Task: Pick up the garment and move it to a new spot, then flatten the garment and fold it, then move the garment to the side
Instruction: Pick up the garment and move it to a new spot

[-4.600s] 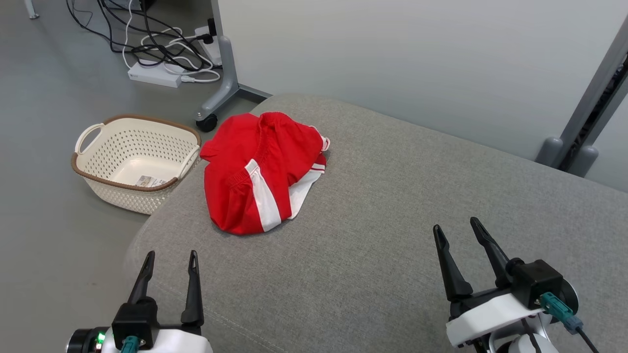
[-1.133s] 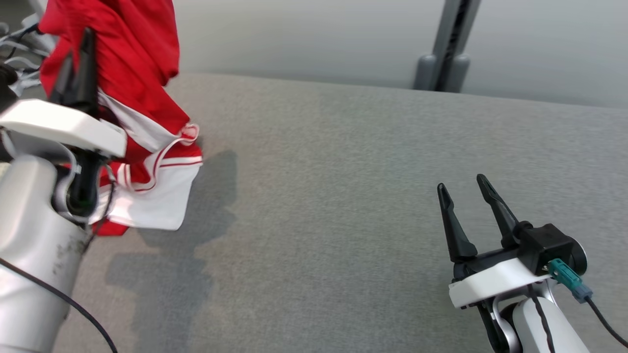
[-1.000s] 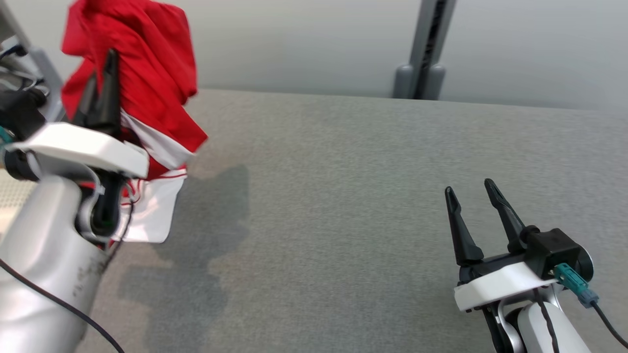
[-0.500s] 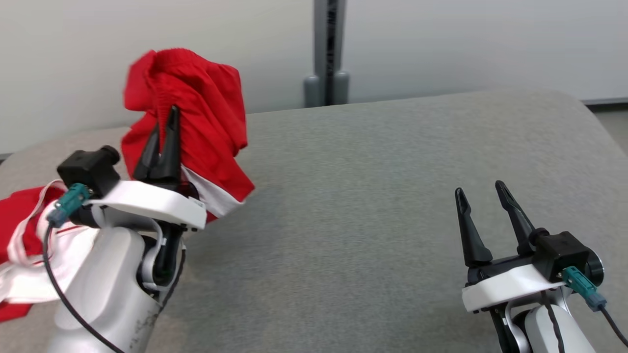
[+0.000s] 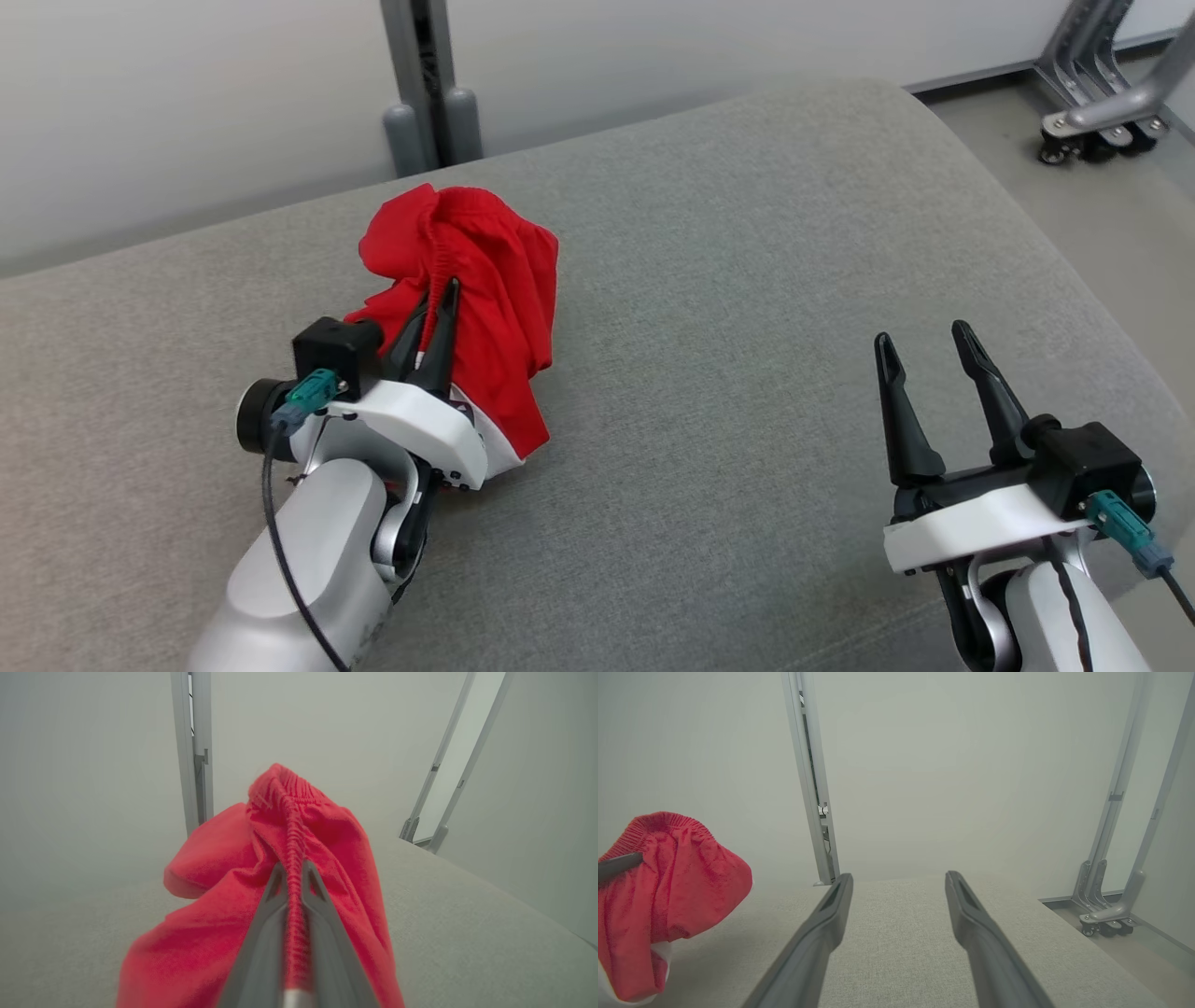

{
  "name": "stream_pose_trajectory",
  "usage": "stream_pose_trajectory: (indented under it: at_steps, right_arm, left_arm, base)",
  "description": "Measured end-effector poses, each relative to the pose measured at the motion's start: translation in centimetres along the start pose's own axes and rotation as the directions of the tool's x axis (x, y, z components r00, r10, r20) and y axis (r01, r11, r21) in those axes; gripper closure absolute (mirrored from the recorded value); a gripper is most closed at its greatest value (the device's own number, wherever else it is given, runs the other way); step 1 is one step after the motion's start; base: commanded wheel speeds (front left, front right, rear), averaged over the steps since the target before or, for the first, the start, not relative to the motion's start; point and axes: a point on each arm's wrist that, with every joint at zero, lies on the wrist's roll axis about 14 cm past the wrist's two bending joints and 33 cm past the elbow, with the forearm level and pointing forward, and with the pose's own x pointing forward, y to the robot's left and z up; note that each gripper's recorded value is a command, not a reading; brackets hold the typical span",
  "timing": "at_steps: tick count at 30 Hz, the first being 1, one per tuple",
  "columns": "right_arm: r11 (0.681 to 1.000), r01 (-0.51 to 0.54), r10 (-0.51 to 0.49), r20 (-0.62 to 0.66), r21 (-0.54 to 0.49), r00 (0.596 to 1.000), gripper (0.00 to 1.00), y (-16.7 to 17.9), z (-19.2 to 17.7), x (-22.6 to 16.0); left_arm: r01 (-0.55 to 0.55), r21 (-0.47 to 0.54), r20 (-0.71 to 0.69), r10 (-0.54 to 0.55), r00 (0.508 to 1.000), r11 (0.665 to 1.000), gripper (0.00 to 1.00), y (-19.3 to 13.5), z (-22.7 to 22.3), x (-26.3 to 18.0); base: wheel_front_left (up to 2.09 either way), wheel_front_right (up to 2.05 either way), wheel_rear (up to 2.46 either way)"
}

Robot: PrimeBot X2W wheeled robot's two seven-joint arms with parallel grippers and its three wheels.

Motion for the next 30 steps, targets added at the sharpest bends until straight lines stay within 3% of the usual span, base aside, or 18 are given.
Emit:
stream_pose_trajectory:
  at_steps: [2, 8, 9, 10, 11, 12, 19, 30]
  right_arm:
    - [1.0, 0.025, -0.025, -0.01, -0.005, 1.0, 0.0, -0.8, -0.2, -0.1]
    - [0.997, 0.074, -0.074, -0.036, -0.01, 0.997, 0.0, -2.3, -0.8, -0.5]
    - [0.997, 0.078, -0.079, -0.04, -0.011, 0.996, 0.0, -2.5, -0.9, -0.6]
    - [0.996, 0.084, -0.084, -0.044, -0.012, 0.995, 0.0, -2.6, -1.0, -0.6]
    - [0.996, 0.089, -0.09, -0.047, -0.016, 0.995, 0.0, -2.8, -1.0, -0.7]
    - [0.995, 0.095, -0.096, -0.05, -0.016, 0.994, 0.0, -3.0, -1.1, -0.7]
    - [0.994, 0.112, -0.112, -0.054, -0.017, 0.992, 0.0, -3.5, -1.3, -0.7]
    - [1.0, 0.005, -0.004, -0.034, 0.002, 0.999, 0.0, -0.1, -1.4, 1.2]
  left_arm:
    - [0.015, 0.064, -0.044, -0.013, 0.999, 0.998, 1.0, -0.6, -1.6, 1.0]
    - [0.071, 0.088, -0.149, -0.058, 0.987, 0.994, 1.0, -2.6, -5.6, 3.2]
    - [0.082, 0.087, -0.163, -0.067, 0.984, 0.993, 0.88, -3.0, -6.1, 3.5]
    - [0.093, 0.08, -0.175, -0.078, 0.982, 0.992, 0.65, -3.3, -6.6, 3.7]
    - [0.108, 0.077, -0.188, -0.092, 0.978, 0.991, 0.38, -3.7, -7.1, 3.9]
    - [0.12, 0.077, -0.203, -0.102, 0.974, 0.99, 0.0, -4.0, -7.7, 4.0]
    - [0.123, 0.051, -0.202, -0.11, 0.973, 0.991, 0.0, -4.1, -7.7, 4.4]
    - [-0.056, 0.056, 0.037, 0.054, 0.998, 0.997, 0.0, 1.3, 0.7, 2.2]
  base:
    - [0.0, 0.0, 0.0]
    - [0.0, 0.0, 0.0]
    - [0.0, 0.0, 0.0]
    - [0.0, 0.0, 0.0]
    - [0.0, 0.0, 0.0]
    - [0.0, 0.0, 0.0]
    - [0.0, 0.0, 0.0]
    - [0.0, 0.0, 0.0]
